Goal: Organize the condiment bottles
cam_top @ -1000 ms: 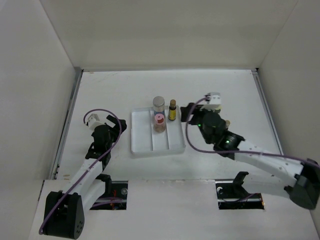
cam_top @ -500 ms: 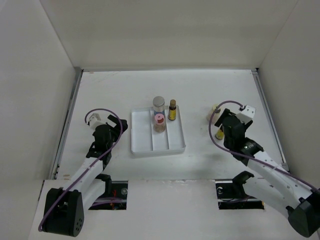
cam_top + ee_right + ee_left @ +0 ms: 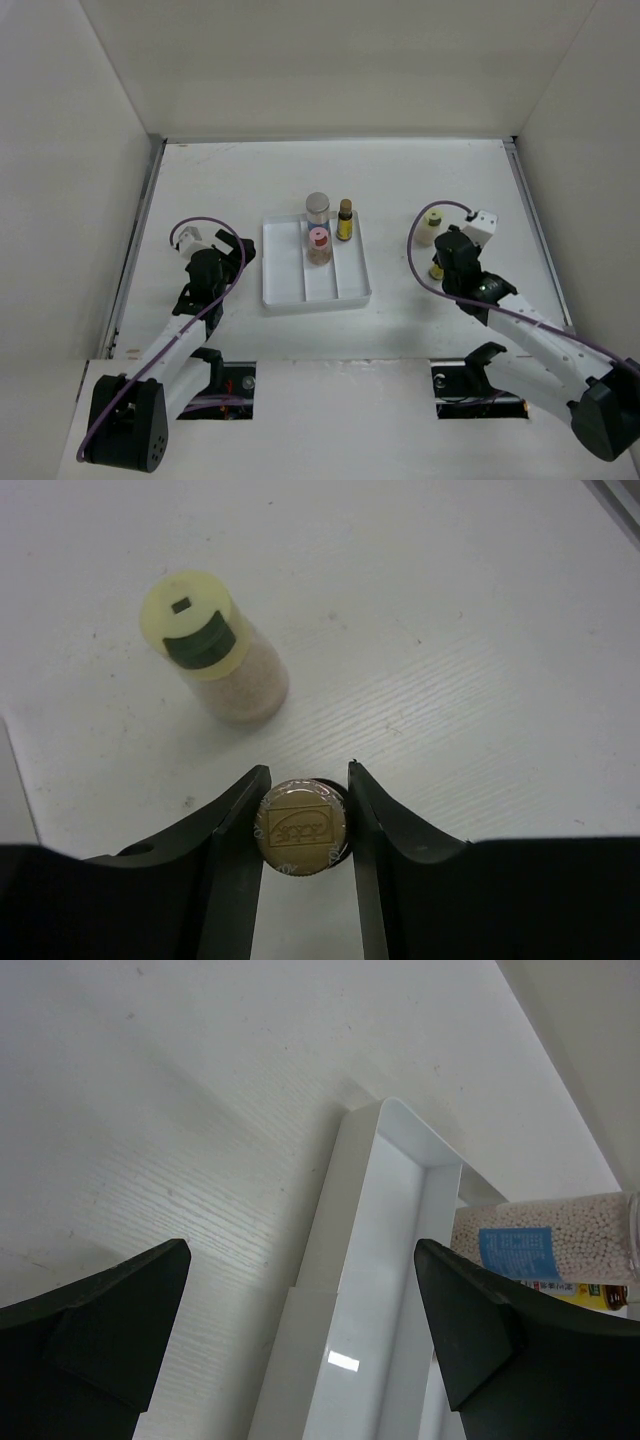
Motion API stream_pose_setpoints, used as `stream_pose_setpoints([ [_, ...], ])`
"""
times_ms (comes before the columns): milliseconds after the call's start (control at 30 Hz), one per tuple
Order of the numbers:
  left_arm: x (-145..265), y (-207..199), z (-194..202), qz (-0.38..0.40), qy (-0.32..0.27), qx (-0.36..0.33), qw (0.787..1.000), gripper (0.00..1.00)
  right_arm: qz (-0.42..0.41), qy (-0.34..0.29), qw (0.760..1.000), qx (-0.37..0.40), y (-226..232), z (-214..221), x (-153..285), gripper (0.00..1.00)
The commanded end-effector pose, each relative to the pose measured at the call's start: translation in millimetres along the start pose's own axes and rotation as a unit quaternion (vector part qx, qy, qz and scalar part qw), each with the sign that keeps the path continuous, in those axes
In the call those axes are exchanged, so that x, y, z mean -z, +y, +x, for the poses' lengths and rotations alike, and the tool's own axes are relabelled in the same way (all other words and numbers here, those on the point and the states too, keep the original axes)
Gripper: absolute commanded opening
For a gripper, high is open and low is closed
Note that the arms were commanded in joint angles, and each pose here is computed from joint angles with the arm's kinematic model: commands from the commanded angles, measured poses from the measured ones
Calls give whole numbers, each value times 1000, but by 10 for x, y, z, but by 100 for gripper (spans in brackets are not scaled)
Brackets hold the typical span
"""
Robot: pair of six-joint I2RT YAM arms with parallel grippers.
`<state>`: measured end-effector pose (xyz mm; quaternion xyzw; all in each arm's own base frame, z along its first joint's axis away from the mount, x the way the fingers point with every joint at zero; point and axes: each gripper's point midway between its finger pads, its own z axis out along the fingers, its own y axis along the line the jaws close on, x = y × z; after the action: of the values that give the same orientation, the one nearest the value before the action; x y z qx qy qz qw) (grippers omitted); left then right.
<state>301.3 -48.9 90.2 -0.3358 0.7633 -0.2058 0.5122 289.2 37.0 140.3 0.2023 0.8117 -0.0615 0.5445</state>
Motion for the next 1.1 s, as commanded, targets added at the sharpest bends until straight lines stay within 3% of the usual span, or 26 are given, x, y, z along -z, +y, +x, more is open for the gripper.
stream_pose_setpoints([
  [0,-11,-105,-56,19,-11,5,1000,100,-54,-53,997,-27,307,-407,248,28],
  [167,-17,-100,-68,15,-14,6,1000,100,-209,-57,976,-10,1239,-546,856,28],
  [400,-6,-129,-104,17,-19,6,1000,100,-385,-48,922,12,2549,-391,1525,29],
  [567,15,-97,-111,12,-23,6,1000,100,-417,-33,908,37,2993,-168,1640,30],
  [833,-5,-90,-116,7,-23,0,1000,100,-406,6,909,93,3154,481,1536,33],
  [933,-17,-92,-117,6,-22,0,1000,100,-402,7,910,102,3164,570,1557,44],
  [1067,-6,-98,-123,8,-24,0,1000,100,-405,-7,910,86,3090,366,1627,75],
])
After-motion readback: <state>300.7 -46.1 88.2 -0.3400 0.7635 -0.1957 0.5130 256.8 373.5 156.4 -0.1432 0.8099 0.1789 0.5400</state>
